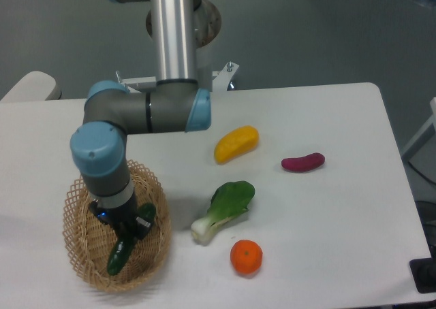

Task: Pick up the cucumber from the basket
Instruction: 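Lift the cucumber out of the basket and carry it beside the sweet potato, then hold the cucumber in the gripper just above the table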

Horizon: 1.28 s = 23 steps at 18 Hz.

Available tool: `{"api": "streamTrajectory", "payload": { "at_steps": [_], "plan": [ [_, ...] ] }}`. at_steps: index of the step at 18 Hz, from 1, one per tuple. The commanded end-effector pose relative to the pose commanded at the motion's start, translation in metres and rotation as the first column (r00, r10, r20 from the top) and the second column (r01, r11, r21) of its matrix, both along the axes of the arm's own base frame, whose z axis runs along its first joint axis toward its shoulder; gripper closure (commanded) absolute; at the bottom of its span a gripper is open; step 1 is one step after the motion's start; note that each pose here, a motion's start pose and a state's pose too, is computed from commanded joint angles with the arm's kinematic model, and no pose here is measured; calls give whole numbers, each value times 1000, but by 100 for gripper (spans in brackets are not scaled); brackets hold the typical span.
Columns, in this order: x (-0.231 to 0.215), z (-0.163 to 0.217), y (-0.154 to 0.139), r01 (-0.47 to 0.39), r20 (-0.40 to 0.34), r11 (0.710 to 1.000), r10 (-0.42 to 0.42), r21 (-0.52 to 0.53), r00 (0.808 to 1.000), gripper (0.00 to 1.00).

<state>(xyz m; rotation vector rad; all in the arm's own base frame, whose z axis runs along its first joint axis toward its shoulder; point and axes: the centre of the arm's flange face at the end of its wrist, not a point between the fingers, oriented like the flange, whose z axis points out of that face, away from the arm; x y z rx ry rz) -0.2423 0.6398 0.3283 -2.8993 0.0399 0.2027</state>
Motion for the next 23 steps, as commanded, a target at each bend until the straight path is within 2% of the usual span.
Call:
{"api": "streamTrajectory", "payload": {
  "at_steps": [3,8,11,14,19,23],
  "plan": [
    [-52,27,-34,27,-29,999,-28,-17,999,73],
    [-142,38,-99,73,-46,994,-77,-78,996,73],
    [-192,41,-144,126,-48,985,-132,-121,990,73],
    [-231,40,-184,204,-52,966,-215,-158,975,73],
    [-265,40,-219,264,-61,948,-279,-175,958,73],
    [-270,33,-223,302,-58,933,-318,-195,946,73]
  ]
}}
